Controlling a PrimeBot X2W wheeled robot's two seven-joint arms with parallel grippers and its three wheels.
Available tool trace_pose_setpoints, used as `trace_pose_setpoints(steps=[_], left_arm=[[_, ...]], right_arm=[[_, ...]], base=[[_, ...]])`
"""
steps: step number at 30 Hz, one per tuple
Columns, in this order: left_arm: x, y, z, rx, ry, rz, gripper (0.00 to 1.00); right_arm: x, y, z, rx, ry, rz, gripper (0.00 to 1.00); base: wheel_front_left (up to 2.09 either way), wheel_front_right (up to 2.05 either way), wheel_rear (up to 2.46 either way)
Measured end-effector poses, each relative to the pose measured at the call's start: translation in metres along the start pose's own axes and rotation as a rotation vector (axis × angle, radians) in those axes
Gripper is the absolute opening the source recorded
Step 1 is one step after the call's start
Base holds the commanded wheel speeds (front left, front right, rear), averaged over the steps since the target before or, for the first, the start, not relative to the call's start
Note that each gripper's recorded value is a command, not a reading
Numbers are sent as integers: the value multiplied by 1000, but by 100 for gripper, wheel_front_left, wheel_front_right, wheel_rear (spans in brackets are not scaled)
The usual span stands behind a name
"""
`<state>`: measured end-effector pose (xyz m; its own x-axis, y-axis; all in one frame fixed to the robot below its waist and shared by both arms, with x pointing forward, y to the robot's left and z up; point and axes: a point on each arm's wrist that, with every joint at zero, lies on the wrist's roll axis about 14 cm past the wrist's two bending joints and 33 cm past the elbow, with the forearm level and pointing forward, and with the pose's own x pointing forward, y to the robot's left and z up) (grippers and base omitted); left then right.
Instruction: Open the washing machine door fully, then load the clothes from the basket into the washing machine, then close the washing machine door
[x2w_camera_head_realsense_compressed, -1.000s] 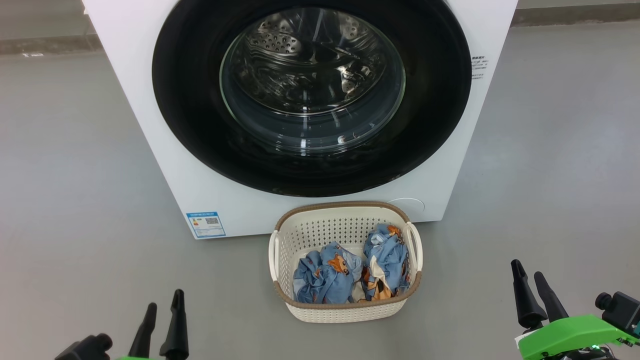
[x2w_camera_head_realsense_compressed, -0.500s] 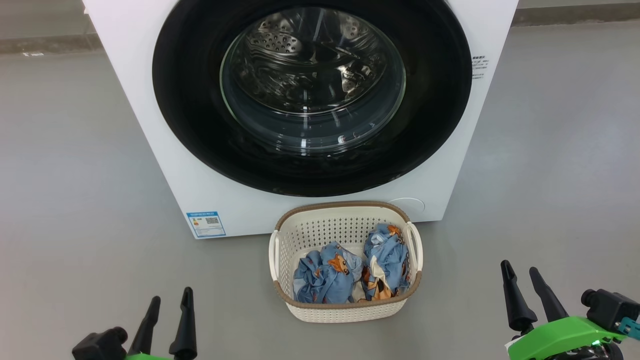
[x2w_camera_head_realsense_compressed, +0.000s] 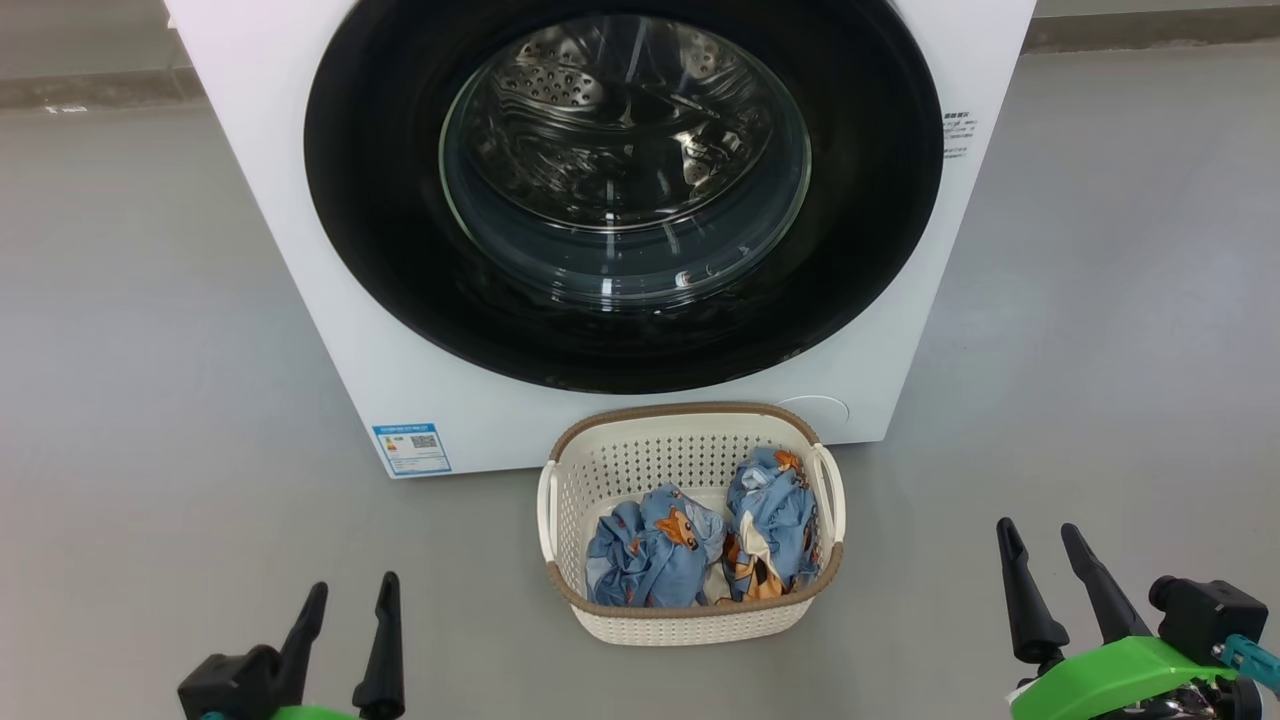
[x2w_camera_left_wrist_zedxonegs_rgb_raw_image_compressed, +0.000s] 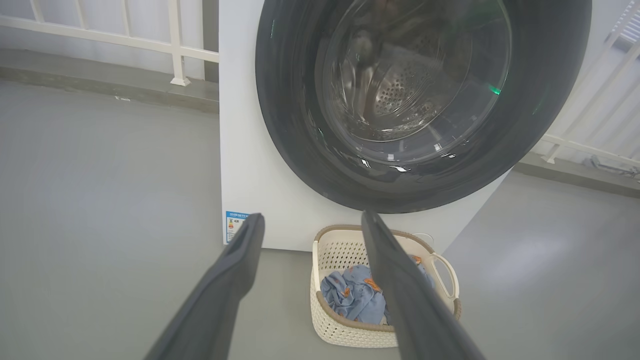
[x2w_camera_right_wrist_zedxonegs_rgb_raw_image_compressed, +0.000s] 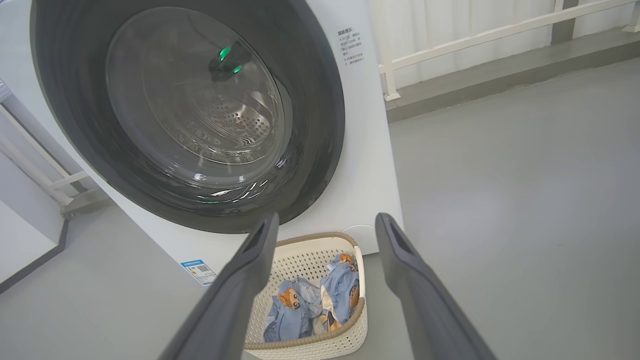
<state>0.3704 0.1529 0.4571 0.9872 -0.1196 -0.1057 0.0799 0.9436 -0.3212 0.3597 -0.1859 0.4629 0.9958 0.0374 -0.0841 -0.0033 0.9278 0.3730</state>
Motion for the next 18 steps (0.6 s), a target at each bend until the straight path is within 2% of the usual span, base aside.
trace_pose_setpoints(steps=[18], left_arm=[[4,-5,-2,167,-2,-37,100]], right_arm=[[0,-1,16,-183,-65,18,100]], base=[[0,0,0]])
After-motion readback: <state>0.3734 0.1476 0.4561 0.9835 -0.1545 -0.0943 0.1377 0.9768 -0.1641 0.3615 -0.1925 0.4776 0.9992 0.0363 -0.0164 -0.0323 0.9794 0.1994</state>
